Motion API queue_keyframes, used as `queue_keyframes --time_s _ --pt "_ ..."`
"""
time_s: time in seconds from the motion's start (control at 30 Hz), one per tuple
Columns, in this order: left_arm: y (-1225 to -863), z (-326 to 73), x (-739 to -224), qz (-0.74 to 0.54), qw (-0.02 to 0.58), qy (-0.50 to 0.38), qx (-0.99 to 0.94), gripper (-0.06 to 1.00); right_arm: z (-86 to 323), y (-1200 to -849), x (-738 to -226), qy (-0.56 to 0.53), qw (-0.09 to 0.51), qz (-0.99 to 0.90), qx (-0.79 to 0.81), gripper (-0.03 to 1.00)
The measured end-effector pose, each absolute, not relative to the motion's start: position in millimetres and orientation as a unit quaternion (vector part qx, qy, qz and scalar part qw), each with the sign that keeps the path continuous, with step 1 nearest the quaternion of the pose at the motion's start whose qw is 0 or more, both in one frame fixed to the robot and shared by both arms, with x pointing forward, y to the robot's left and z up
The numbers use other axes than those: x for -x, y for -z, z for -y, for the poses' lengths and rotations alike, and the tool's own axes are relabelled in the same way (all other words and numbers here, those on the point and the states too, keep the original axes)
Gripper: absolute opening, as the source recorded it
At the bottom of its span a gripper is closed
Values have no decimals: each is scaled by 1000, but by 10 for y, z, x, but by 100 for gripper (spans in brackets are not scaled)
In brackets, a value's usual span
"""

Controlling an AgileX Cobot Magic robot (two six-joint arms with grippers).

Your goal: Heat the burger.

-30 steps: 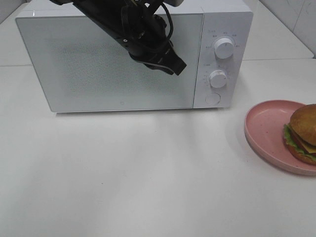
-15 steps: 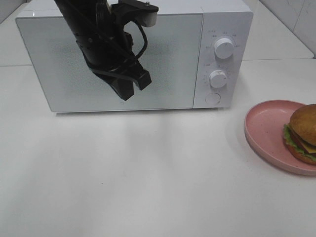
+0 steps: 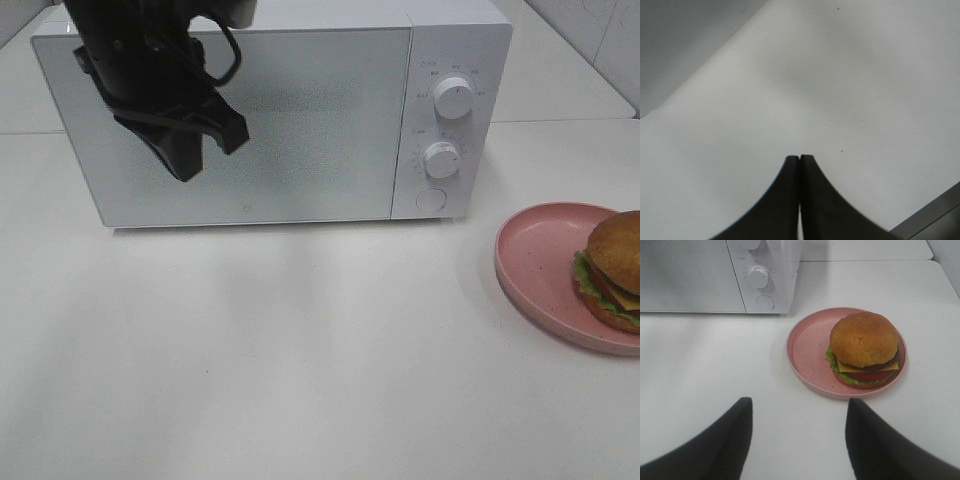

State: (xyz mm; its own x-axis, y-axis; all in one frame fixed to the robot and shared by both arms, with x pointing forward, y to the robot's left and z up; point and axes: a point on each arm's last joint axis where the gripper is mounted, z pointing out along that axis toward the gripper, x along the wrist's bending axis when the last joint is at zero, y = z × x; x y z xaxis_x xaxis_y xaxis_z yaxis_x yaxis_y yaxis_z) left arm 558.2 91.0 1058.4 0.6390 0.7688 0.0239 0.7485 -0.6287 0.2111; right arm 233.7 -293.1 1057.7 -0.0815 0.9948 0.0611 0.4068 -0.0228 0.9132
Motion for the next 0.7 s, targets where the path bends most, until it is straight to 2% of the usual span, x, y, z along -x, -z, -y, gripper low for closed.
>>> queue_keyframes --time_s 0.07,0.2,0.23,0.27,0.33,0.43,0.7 --pt "-10595 -980 -5613 -433 94 -53 -895 0 2931 -10577 -2337 -419 351 -604 -580 55" --pt "-10612 -1462 -5726 -506 95 -43 -856 0 2931 -10577 -2337 -419 351 -604 -580 55" --pt "-10612 -1462 -5726 -506 95 -43 -856 0 2931 -10577 -2337 -419 351 -604 -580 55" --pt "-10613 -1667 -5717 -535 90 -42 -839 0 2931 -10577 -2337 -419 351 -604 -580 55" --pt "-10611 -1745 -5704 -545 88 -41 -833 0 2931 -10577 -2337 -419 351 -604 -580 55" --pt "-10626 -2041 -5550 -580 80 -38 -810 0 2931 -10577 -2337 -419 351 -604 -580 55" --pt "-10727 -2403 -4995 -597 59 -72 -797 0 2931 -10577 -2337 -419 351 -604 -580 55"
